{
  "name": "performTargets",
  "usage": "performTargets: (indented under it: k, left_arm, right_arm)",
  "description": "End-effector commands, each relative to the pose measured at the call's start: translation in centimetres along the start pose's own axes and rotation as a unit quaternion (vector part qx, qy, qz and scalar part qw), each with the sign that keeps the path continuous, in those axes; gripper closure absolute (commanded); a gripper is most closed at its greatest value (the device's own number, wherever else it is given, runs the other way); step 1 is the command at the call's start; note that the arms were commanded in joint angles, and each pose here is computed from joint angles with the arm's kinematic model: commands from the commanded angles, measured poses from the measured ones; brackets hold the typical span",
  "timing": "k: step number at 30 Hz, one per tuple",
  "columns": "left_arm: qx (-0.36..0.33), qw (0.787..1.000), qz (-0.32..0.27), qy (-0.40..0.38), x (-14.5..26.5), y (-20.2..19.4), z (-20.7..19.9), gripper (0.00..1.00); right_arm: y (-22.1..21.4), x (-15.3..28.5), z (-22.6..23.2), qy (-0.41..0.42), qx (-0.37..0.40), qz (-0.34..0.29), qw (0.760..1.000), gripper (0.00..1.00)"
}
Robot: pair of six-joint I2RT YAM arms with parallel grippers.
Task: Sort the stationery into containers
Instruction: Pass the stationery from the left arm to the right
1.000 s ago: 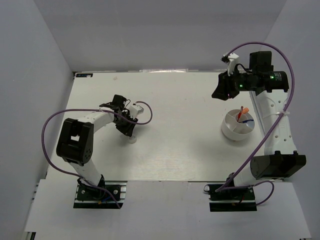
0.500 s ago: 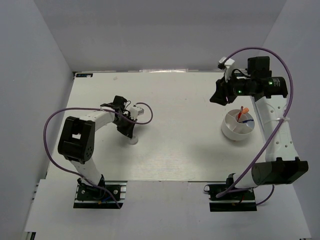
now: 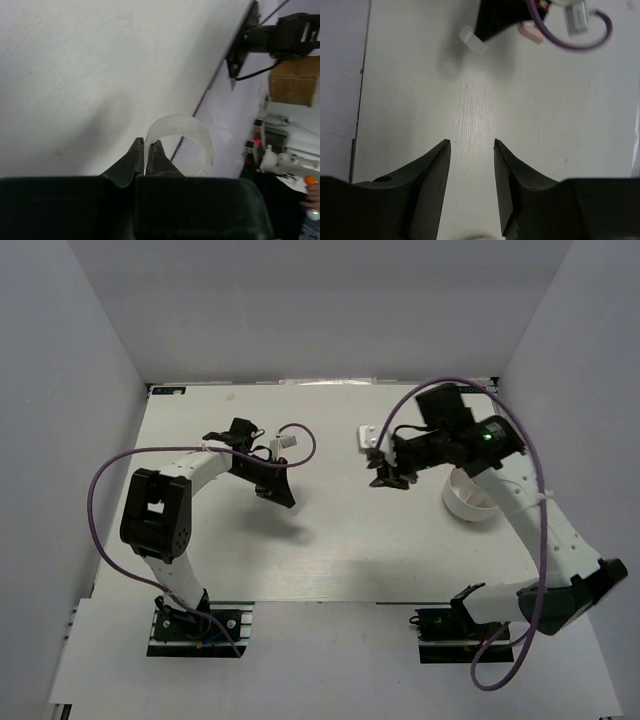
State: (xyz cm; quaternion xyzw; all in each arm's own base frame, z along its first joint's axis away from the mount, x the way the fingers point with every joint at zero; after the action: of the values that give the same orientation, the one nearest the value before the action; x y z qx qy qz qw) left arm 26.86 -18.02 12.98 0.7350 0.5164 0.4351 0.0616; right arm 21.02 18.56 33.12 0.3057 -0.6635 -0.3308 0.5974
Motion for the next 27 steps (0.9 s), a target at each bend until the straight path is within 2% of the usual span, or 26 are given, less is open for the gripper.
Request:
performTargets:
  k: [1, 5, 11, 16, 22, 27]
  left_arm:
    - [0.018, 0.996, -0.026, -0.081, 0.0, 0.8, -2.3, 1.00]
    - [0.031, 0.991, -0.035, -0.127, 0.0, 0.3, -3.4, 1.00]
    - [0.046, 0.989, -0.028, -0.134, 0.0, -0.7, -4.0, 1.00]
    - [0.034, 0.992, -0.017, -0.120, -0.1, -1.2, -4.1, 1.00]
    - [0.015, 0.994, -0.002, -0.109, -0.5, -1.5, -4.9, 1.00]
    - [0.002, 0.995, 0.019, -0.095, -1.0, -2.0, -5.1, 1.00]
  right_arm:
    - [2.5, -3.5, 1.6, 0.063, 0.098, 0.005, 0.993, 0.55]
    - [4.2, -9.0, 5.0, 0.116, 0.221, 0.033, 0.968, 0.55]
    - [5.0, -12.5, 7.8, 0.147, 0.314, 0.025, 0.938, 0.54]
    - [3.4, -14.9, 9.4, 0.178, 0.323, 0.052, 0.928, 0.53]
    - [2.1, -16.8, 8.7, 0.155, 0.341, 0.071, 0.925, 0.52]
    - [1.7, -17.7, 8.2, 0.138, 0.338, 0.077, 0.928, 0.47]
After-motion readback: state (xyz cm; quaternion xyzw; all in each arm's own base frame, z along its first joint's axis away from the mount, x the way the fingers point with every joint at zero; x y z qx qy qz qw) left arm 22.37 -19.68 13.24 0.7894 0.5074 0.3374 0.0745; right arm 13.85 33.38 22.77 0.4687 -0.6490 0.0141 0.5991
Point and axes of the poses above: each gripper's point midway between its finger pads, its own x axis back along the fingers, its own z axis along the line the jaws close on, y = z × x, the point moved 5 cm from there along x, back along the fingers, and after that the axes turned 15 degrees about -x, right-handed, at the moved point
